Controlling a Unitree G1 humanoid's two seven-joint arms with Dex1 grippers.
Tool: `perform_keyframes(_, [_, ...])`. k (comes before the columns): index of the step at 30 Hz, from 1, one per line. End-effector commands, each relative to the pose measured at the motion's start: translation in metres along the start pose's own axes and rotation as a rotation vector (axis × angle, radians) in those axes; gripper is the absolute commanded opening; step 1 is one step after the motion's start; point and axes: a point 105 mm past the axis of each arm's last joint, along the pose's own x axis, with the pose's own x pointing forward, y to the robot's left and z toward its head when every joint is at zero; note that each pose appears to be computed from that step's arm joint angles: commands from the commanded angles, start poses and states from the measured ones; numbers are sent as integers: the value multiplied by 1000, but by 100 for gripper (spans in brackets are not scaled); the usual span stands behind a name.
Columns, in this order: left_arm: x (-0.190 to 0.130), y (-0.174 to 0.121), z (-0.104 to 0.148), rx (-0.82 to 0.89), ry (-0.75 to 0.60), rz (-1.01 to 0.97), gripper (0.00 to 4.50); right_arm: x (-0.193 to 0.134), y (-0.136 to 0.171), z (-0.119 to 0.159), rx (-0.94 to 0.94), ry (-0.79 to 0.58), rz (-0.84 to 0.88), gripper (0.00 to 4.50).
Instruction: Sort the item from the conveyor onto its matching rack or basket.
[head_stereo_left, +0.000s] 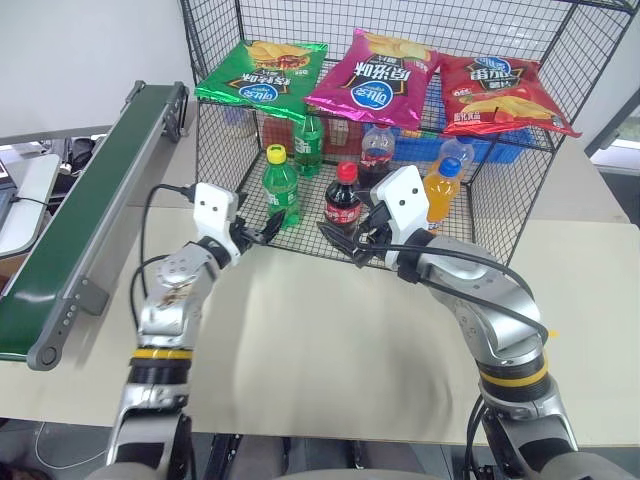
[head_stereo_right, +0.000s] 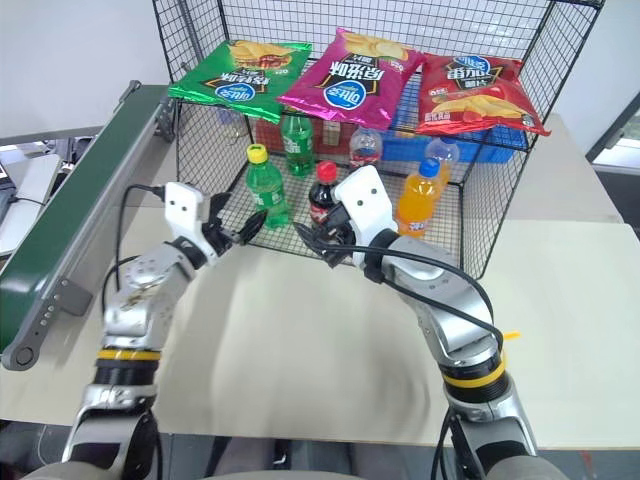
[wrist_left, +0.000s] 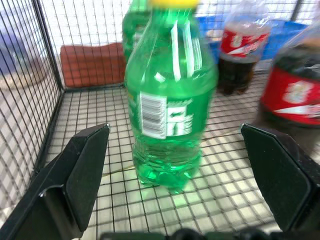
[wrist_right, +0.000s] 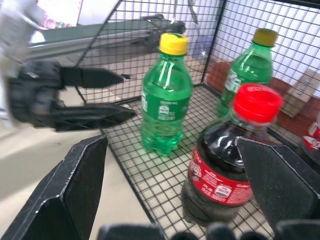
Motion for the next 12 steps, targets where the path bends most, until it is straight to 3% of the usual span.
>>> perform_keyframes(1, [-28,4,29,47,3,-51,446,-15,-12,12,-45,-56,23,450])
perform_keyframes(6, [-65,25,44,177,115,-66,446,-32,-12,14,-53,-88,137,450])
perform_keyframes(12, [-78,33,54,179,105,-36,446,-35,-14,15,-48,-108,134,450])
